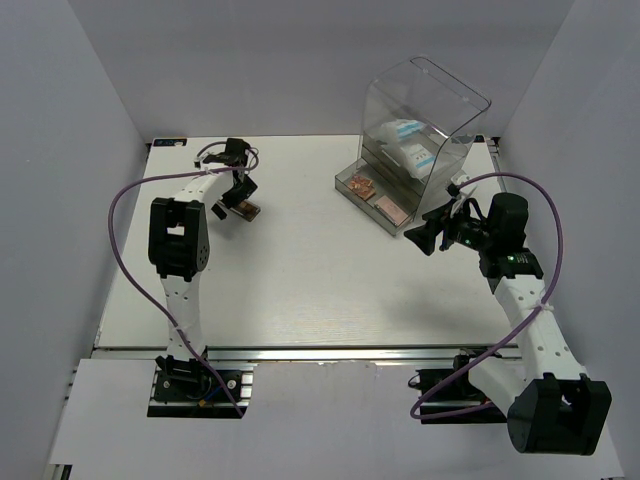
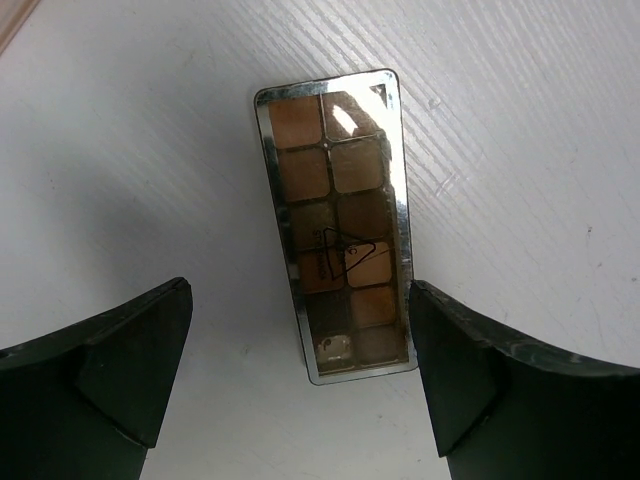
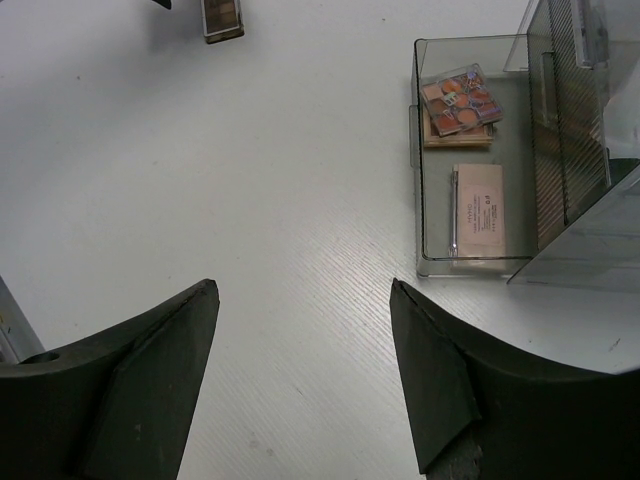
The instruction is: Organize the makeup
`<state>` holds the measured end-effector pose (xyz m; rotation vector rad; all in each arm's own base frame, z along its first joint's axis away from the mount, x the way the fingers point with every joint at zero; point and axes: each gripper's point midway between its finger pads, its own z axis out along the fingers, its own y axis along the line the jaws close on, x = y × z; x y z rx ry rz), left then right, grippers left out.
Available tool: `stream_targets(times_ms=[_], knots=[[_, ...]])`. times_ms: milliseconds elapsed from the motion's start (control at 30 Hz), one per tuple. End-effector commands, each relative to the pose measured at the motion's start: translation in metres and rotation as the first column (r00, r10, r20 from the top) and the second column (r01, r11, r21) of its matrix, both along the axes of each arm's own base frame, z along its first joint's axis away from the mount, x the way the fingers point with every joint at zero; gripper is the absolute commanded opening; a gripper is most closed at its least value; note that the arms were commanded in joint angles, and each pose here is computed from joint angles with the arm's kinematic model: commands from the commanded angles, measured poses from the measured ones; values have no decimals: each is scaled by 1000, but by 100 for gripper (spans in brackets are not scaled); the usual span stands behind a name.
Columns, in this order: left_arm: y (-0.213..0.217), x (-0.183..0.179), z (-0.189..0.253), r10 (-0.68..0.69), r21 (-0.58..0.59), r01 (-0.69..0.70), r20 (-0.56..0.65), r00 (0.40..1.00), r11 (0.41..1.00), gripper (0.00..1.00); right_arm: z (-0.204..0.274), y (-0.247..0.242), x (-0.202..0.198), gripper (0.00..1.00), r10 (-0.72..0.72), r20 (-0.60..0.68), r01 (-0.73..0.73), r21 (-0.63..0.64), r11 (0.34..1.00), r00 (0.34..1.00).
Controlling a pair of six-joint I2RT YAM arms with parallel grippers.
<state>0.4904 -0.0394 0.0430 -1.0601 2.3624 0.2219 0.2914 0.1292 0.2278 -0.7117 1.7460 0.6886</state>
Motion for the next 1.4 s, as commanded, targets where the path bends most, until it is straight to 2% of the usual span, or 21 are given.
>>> stream_targets(times_ms=[0,633,900,1000,1133,1267,1367], knots=[[-3,5,5,12,-14,-11,25,1000,1000,98,10,1,4,74,4,37,-4,11,1000,999],[-1,-2,-25,9,-18,-10,-46,999,1000,98,7,-2,-3,75,-14,37,14,7,1000,999],[-3,20,-24,6,-35,-7,-29,1000,999,98,6,-1,-3,75,-10,37,10,5,1000,999],[-2,21,-30,10,-34,-12,-59,998,999,98,5,-2,-3,75,-12,38,11,5,1000,999],[1,11,-40,11,-23,-14,-101,995,1000,91,6,-3,-2,75,-18,44,18,2,1000,999],[1,0,-47,4,-41,-9,-110,994,999,77,5,-2,-3,75,-15,42,15,1,1000,999],[-4,1,-44,-26,-71,20,-86,996,997,55,6,-3,-2,75,-17,44,17,1,1000,999]])
